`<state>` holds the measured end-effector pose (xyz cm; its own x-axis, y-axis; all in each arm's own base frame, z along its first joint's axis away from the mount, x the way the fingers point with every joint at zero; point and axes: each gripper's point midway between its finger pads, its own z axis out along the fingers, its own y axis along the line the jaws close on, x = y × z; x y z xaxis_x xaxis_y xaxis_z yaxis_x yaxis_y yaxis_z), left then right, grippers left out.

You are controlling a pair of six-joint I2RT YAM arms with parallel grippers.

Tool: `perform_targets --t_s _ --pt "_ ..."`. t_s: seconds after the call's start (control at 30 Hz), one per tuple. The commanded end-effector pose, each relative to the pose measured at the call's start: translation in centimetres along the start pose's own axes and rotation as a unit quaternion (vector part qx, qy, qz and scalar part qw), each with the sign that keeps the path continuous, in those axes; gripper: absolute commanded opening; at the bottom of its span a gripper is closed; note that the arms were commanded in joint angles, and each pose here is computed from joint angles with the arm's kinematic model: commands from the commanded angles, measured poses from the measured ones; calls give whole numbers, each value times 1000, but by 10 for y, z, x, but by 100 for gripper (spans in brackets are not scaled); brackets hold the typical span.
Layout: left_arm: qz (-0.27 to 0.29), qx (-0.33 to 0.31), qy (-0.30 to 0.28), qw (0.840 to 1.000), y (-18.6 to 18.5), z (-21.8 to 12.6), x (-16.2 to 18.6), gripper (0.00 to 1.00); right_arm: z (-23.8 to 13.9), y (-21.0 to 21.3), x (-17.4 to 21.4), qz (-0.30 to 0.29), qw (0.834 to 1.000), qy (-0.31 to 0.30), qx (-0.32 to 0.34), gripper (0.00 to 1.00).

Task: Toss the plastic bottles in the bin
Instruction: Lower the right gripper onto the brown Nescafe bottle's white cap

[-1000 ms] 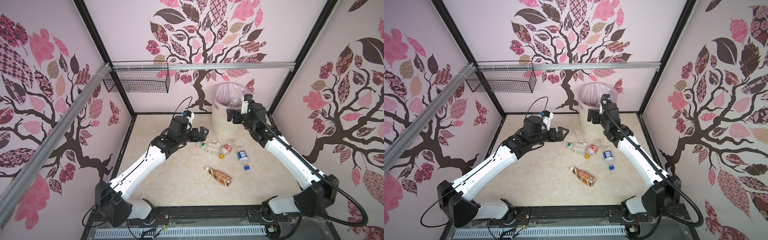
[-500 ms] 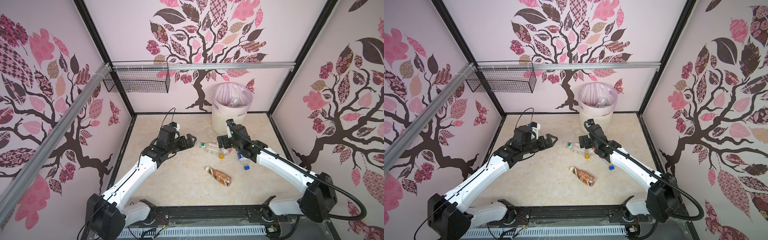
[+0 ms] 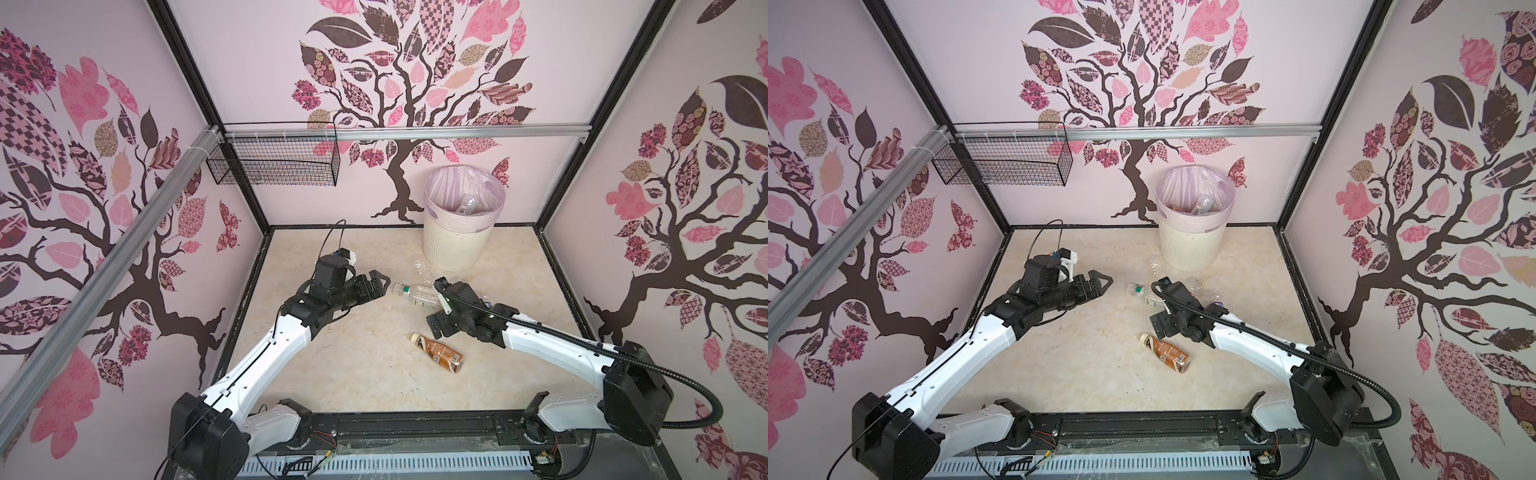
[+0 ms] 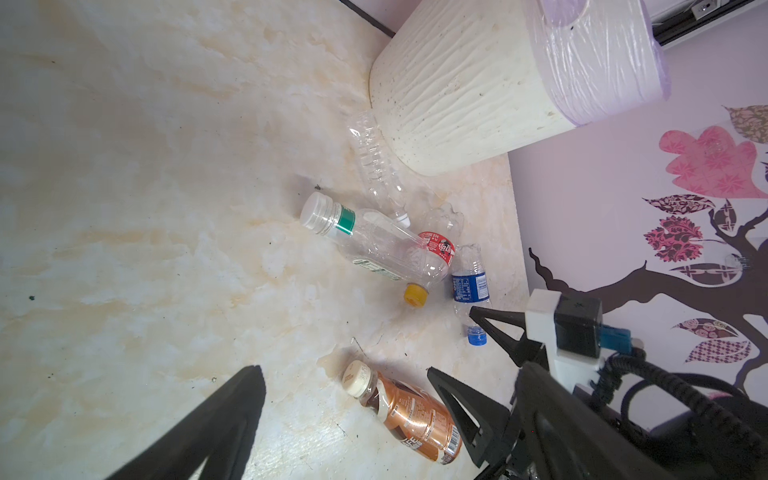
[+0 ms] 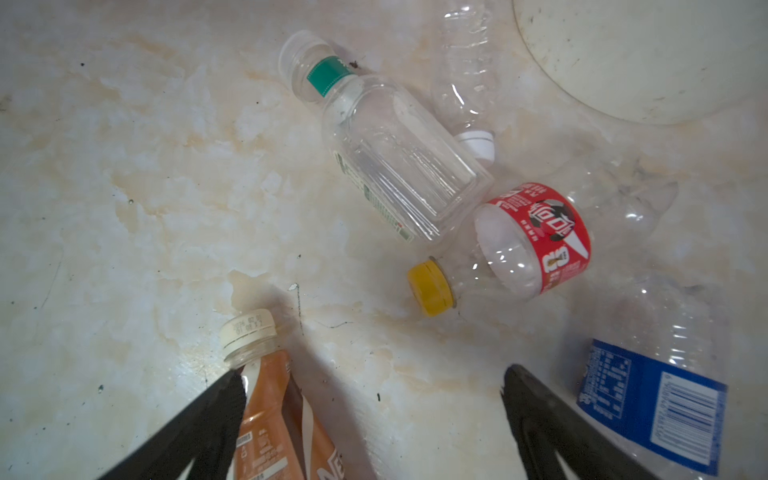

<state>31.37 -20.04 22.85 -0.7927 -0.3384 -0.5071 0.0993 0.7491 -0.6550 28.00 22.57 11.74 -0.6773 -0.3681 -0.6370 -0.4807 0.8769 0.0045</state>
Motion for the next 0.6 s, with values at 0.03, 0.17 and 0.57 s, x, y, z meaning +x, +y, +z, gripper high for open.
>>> perform_targets --t_s 0.03,0.17,0.57 --pt "-22 -6 16 1000 13 8 7 98 2 25 8 -37 999 14 -28 96" --pt "-59 -5 18 998 28 7 4 98 12 40 20 -52 997 35 -42 89" --pt "-92 -9 14 996 50 3 -2 98 34 61 49 -86 989 105 -52 79"
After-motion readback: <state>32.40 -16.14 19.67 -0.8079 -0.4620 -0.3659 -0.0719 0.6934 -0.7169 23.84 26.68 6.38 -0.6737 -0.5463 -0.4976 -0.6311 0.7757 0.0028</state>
